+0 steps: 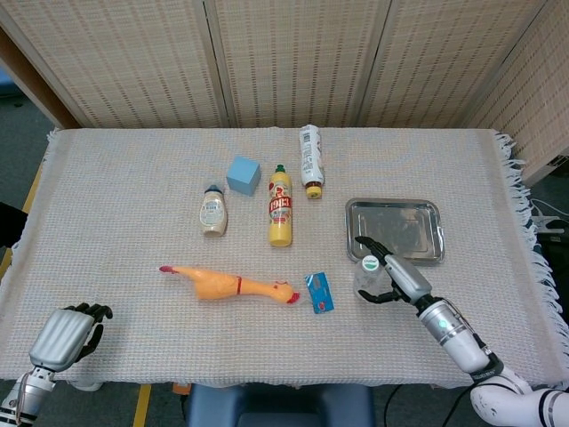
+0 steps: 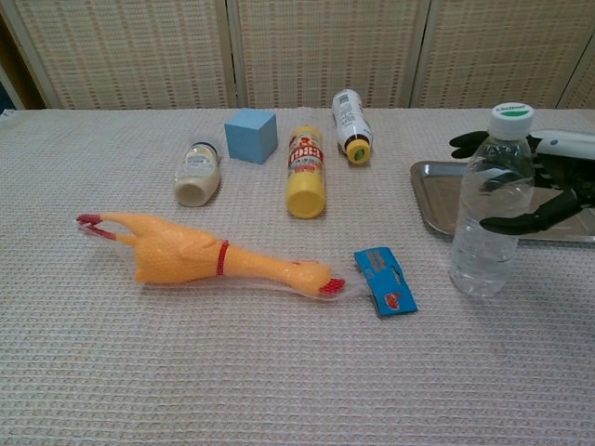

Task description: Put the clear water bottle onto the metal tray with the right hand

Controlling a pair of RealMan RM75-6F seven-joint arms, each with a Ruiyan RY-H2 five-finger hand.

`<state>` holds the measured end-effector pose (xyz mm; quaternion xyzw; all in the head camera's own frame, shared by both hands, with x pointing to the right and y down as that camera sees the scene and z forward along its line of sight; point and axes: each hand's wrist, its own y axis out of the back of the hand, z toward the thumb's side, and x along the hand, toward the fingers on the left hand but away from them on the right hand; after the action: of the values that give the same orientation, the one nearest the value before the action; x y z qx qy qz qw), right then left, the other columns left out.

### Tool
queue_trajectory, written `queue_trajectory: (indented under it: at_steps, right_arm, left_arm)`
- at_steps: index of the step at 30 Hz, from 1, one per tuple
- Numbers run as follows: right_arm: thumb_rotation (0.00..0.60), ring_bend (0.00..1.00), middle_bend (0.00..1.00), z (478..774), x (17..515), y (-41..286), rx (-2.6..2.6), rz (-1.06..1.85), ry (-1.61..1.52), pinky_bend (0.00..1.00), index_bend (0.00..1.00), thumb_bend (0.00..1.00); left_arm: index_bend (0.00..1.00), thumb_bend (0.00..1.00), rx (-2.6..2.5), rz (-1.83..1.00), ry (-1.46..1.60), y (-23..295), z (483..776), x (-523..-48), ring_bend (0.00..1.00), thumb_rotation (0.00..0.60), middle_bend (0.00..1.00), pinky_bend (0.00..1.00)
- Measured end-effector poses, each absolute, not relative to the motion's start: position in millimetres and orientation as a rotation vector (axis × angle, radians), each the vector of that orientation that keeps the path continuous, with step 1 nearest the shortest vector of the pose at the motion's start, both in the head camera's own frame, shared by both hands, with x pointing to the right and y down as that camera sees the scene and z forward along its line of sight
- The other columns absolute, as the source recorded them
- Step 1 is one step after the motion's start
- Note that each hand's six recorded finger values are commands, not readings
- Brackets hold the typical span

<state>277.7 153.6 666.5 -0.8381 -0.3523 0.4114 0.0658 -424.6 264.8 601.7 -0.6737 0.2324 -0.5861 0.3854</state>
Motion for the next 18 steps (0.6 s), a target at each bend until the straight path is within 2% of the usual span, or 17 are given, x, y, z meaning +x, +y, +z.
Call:
queue_trajectory:
  at_steps: [2,4,7,10,18]
  right_arm:
    - [0.6,0.08,0.17,666.7,278.4,152.0,-2.508,1.234,-1.091,0.19,0.32,0.03]
    - [0.6,0.18,0.31,666.6,280.3,150.3,-2.484,1.231,-1.125,0.25,0.46,0.03]
    - [0.6,0.31,0.46,665.6,283.8,147.9,-2.445,1.232,-1.169,0.37,0.66,0.03]
    - [0.6,0.38,0.52,662.7,286.2,145.1,-2.399,1.227,-1.191,0.44,0.75,0.03]
    - [0.6,0.42,0.57,645.1,292.9,130.7,-2.213,1.2,-1.195,0.51,0.81,0.03]
  left_arm:
    - [0.41,0.61,-1.714,-1.489,0.594,264.5,601.0,-424.7,0.45,0.6,0.48,0.61]
    - [0.41,0.61,-1.715,-1.491,0.592,264.8,601.3,-425.1,0.45,0.6,0.48,0.61]
    - [0.41,0.61,-1.719,-1.494,0.592,264.8,602.1,-425.1,0.45,0.6,0.48,0.61]
    - [0.41,0.61,-1.718,-1.493,0.585,265.2,602.5,-424.8,0.45,0.6,0.48,0.61]
    - [0.41,0.61,-1.723,-1.492,0.584,265.3,602.6,-424.7,0.45,0.6,0.48,0.61]
